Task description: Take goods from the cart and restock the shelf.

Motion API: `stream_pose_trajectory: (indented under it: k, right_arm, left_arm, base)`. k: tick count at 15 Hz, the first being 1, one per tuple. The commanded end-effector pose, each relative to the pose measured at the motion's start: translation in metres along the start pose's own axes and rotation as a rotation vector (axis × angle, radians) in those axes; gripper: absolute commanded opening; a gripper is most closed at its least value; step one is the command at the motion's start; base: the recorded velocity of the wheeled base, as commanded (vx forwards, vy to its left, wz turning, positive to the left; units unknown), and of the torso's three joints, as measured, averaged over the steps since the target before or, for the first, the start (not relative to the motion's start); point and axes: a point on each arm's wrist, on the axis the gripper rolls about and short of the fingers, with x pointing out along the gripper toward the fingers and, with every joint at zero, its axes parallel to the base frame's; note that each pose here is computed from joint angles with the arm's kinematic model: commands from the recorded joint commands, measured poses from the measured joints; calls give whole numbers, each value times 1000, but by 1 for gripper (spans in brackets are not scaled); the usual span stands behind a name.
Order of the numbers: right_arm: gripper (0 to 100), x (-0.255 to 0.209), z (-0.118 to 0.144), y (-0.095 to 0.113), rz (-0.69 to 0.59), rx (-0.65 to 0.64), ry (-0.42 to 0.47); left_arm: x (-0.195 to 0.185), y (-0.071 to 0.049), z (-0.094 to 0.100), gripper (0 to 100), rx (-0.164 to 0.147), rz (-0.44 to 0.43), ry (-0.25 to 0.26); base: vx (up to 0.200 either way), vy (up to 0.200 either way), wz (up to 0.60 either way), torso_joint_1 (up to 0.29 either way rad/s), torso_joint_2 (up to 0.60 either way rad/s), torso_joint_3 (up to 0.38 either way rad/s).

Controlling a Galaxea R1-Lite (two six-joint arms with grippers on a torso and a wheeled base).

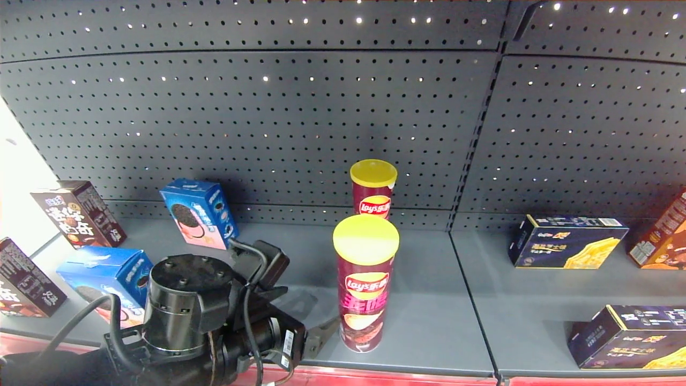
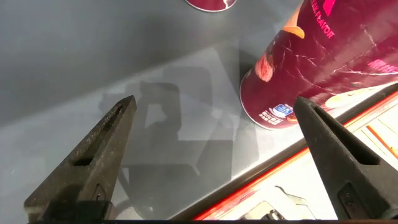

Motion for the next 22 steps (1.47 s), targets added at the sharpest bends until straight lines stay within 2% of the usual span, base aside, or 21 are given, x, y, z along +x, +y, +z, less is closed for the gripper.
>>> stream_pose_trajectory:
  k: [1,7,11,13,19,22]
  right_arm:
    - [100,0,0,0,0,0,1]
    - [100,0,0,0,0,0,1]
    - [100,0,0,0,0,0,1]
    - [100,0,0,0,0,0,1]
    - [100,0,0,0,0,0,1]
    - [100,0,0,0,0,0,1]
  left_arm:
    - [0,0,0,100,1,-1,3]
    - [3,-5,0,100,9,-6,-5]
    - [0,1,-4,100,2,83,-4]
    - [1,4,-3,100,-5,95,-7]
    - [16,2,2,100,-5,96,-7]
    - [20,-3,3,100,3,82,-8]
  base:
    - [0,0,0,0,0,0]
    - [0,0,0,0,0,0]
    - [0,0,0,0,0,0]
    - [0,0,0,0,0,0]
    - [0,0,0,0,0,0]
    - [0,0,0,0,0,0]
